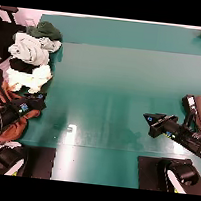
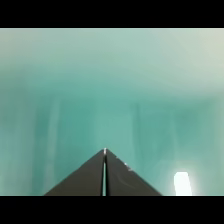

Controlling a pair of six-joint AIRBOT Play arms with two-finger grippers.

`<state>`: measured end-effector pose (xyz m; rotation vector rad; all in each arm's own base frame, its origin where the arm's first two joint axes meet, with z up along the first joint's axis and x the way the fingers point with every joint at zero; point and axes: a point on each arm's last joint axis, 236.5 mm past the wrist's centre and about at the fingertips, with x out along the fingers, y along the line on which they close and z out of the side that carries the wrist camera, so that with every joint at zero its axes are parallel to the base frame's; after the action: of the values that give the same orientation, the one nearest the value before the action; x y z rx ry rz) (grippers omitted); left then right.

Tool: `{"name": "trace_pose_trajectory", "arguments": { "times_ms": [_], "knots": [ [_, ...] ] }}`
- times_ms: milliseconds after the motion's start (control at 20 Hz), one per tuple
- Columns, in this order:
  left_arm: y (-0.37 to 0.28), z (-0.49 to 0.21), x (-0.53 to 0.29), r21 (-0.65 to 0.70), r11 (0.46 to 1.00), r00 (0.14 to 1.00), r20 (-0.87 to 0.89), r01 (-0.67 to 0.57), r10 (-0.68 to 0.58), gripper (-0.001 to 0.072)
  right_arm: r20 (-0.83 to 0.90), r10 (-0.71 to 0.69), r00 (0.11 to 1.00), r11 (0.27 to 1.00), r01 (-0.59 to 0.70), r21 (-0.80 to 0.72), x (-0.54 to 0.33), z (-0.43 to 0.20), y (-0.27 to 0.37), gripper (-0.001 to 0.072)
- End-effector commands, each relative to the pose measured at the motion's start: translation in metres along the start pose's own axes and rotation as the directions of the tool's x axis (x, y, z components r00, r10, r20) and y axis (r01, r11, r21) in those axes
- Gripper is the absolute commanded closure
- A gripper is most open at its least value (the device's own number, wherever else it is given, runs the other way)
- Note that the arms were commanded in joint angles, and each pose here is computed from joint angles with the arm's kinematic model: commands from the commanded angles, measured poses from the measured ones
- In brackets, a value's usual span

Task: Fold the shirts.

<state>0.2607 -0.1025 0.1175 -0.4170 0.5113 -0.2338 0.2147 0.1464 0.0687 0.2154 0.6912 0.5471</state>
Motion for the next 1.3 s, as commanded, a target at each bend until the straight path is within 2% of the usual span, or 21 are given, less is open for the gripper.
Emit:
{"name": "trace_pose_trajectory", "arguments": {
  "times_ms": [0, 100, 150, 250, 300, 450, 500, 600, 700, 750, 900, 1050, 1200, 1250],
  "knots": [
    [-0.002, 0.058, -0.023, 0.031, 0.999, 0.987, 0.158, -0.043, 0.038, 0.0684, 0.000, -0.001, 1.000, 1.000, 0.001, -0.003, 0.000, 0.000, 0.000, 0.0655],
    [0.034, 0.104, -0.066, 0.037, 0.964, 0.939, 0.240, -0.262, 0.246, 0.0684, -0.003, -0.003, 1.000, 1.000, 0.003, -0.002, 0.000, -0.001, -0.001, 0.0655],
    [0.062, 0.117, -0.093, 0.031, 0.913, 0.888, 0.248, -0.406, 0.387, 0.0684, -0.008, -0.011, 1.000, 0.999, 0.011, 0.033, -0.001, -0.001, -0.003, 0.0655],
    [0.109, 0.128, -0.147, 0.059, 0.755, 0.747, 0.217, -0.653, 0.629, 0.0682, 0.014, -0.058, 0.998, 0.983, 0.054, 0.175, -0.003, 0.005, -0.018, 0.0654],
    [0.115, 0.130, -0.160, 0.136, 0.705, 0.716, 0.191, -0.696, 0.671, 0.0682, 0.032, -0.089, 0.996, 0.970, 0.079, 0.232, -0.005, 0.009, -0.028, 0.0652],
    [0.119, 0.132, -0.161, 0.289, 0.599, 0.644, 0.089, -0.747, 0.760, 0.0681, 0.079, -0.164, 0.983, 0.924, 0.124, 0.363, -0.015, 0.023, -0.055, 0.0645],
    [0.120, 0.134, -0.154, 0.342, 0.555, 0.607, 0.058, -0.758, 0.793, 0.0681, 0.051, -0.178, 0.983, 0.913, 0.145, 0.381, -0.019, 0.022, -0.061, 0.0620],
    [0.120, 0.140, -0.126, 0.422, 0.495, 0.554, 0.023, -0.760, 0.832, 0.0679, -0.077, -0.161, 0.984, 0.930, 0.177, 0.323, -0.025, 0.015, -0.065, 0.0561],
    [0.136, 0.146, -0.099, 0.429, 0.447, 0.481, -0.032, -0.785, 0.876, 0.0661, -0.141, -0.149, 0.979, 0.939, 0.185, 0.290, -0.031, 0.025, -0.070, 0.0560],
    [0.148, 0.144, -0.085, 0.418, 0.448, 0.459, -0.080, -0.790, 0.885, 0.0663, -0.117, -0.142, 0.983, 0.942, 0.171, 0.290, -0.031, 0.041, -0.069, 0.0561],
    [0.181, 0.113, -0.062, 0.288, 0.561, 0.472, -0.323, -0.776, 0.820, 0.0663, -0.190, -0.076, 0.979, 0.957, 0.125, 0.263, -0.021, 0.058, -0.058, 0.0560],
    [0.194, 0.100, -0.054, 0.043, 0.666, 0.586, -0.434, -0.745, 0.684, 0.0663, -0.308, 0.005, 0.951, 0.963, 0.078, 0.256, -0.005, 0.056, -0.048, 0.0557],
    [0.192, 0.103, -0.046, -0.111, 0.762, 0.718, -0.443, -0.639, 0.537, 0.0662, -0.360, 0.050, 0.932, 0.970, 0.041, 0.241, 0.013, 0.056, -0.040, 0.0533],
    [0.199, 0.106, -0.048, -0.152, 0.753, 0.728, -0.434, -0.640, 0.531, 0.0571, -0.375, 0.064, 0.925, 0.971, 0.028, 0.235, 0.019, 0.056, -0.036, 0.0504]
  ]
}}
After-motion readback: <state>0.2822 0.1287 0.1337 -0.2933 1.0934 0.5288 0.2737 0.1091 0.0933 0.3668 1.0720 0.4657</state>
